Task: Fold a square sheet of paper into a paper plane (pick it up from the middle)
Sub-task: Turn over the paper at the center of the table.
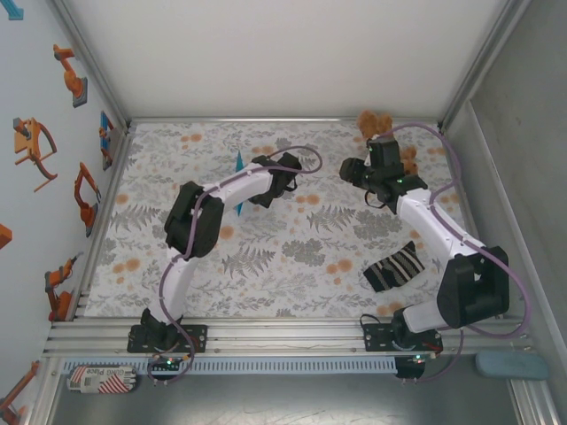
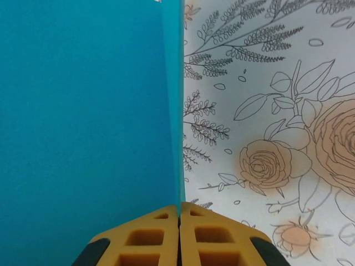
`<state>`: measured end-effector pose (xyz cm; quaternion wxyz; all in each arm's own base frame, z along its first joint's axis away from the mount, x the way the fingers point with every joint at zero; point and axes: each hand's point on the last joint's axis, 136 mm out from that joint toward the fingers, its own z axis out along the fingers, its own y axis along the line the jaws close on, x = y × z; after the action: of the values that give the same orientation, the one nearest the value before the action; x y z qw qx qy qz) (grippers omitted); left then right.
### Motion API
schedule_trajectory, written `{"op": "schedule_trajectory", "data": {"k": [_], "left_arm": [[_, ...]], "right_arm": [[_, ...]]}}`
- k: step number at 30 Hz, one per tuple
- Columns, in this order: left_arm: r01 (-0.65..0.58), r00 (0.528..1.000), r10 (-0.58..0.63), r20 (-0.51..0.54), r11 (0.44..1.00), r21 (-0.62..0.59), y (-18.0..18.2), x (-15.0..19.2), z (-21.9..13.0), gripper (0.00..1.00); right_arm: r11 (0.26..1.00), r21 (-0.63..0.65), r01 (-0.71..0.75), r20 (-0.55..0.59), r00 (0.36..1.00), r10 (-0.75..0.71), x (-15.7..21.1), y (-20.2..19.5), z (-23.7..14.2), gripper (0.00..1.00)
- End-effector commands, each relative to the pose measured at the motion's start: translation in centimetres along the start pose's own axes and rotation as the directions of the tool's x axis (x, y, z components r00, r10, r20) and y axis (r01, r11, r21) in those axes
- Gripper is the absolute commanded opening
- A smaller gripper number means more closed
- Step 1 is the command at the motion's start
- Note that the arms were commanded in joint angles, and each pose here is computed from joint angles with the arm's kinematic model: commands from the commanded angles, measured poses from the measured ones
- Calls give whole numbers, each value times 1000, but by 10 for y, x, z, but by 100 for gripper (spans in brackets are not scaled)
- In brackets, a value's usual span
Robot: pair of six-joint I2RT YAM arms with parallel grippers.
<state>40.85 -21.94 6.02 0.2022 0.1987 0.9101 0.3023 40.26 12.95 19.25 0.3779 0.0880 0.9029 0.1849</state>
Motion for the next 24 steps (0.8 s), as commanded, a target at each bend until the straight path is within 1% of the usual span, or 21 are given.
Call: {"op": "schedule_trajectory", "data": {"k": [1, 6, 12, 18, 21, 23, 24], "left_arm": [[-82, 997, 81, -19, 994, -77, 1, 3, -1, 9], [-112, 994, 110, -26, 990, -84, -15, 3, 2, 13], [-71, 996, 73, -50, 997, 32, -38, 8, 1, 18], [15, 998, -3, -66, 984, 176, -55, 7, -13, 28], [88, 994, -65, -85, 945, 315, -70, 6, -30, 32], [142, 989, -112, -96, 897, 418, -82, 6, -46, 36], [168, 985, -136, -102, 863, 477, -88, 6, -55, 37]], "right_arm": [[998, 44, -37, 20, 999, 36, -3, -13, -6, 52], [997, 43, -70, -2, 997, 71, 2, -15, 0, 50], [995, 31, -97, -33, 995, 98, 9, -14, 7, 49], [993, 16, -119, -52, 991, 120, 14, -12, 11, 49], [992, 15, -125, -57, 990, 126, 15, -12, 13, 48], [992, 12, -126, -57, 990, 127, 15, -12, 13, 48], [992, 12, -127, -59, 990, 128, 15, -12, 13, 48]]}}
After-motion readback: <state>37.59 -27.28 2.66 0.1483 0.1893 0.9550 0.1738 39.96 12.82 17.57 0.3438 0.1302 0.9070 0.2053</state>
